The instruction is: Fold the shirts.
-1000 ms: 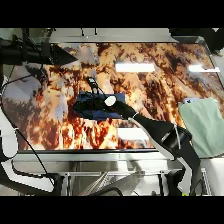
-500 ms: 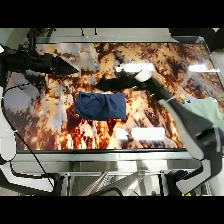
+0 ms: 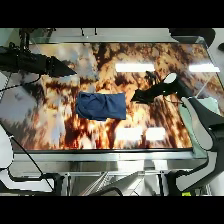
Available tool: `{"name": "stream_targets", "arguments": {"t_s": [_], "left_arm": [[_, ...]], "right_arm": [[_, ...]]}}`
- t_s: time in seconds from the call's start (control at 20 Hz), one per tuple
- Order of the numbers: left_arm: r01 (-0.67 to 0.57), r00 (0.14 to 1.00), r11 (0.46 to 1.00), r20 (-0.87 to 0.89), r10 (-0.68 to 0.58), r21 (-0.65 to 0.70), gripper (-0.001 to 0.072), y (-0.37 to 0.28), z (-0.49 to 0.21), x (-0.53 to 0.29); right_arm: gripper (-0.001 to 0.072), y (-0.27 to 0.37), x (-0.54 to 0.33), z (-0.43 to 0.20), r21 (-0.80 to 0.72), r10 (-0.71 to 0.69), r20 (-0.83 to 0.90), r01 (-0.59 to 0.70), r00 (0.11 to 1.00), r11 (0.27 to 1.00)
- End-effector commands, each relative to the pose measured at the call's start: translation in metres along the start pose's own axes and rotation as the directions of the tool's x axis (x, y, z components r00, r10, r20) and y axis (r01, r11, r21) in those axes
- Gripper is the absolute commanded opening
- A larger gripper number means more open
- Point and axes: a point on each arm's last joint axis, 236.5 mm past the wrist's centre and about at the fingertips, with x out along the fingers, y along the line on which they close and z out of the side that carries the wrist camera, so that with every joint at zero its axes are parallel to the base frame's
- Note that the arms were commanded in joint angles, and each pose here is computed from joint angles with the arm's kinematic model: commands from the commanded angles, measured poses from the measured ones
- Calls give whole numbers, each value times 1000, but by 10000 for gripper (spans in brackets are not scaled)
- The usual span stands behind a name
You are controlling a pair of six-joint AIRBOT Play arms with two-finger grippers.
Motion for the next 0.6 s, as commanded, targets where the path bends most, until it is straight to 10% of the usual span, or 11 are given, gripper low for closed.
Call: {"name": "stream_targets", "arguments": {"t_s": [0.0,0.4,0.5,0.55], "left_arm": [[2,1000,1000,-9,-2,6,18,-3,-3,-1],[0,1000,1000,-3,0,10,17,-3,-1,-1],[0,1000,1000,-3,0,10,18,-3,-1,-1],[0,1000,1000,-5,0,10,18,-3,-1,-1]], "right_arm": [[401,-4,47,-20,45,65,-86,-62,994,997],[349,47,93,-13,12,215,-36,-215,976,977],[17,60,88,-8,-25,269,-15,-269,963,963],[16,66,82,-6,-44,278,-10,-278,961,960]]}}
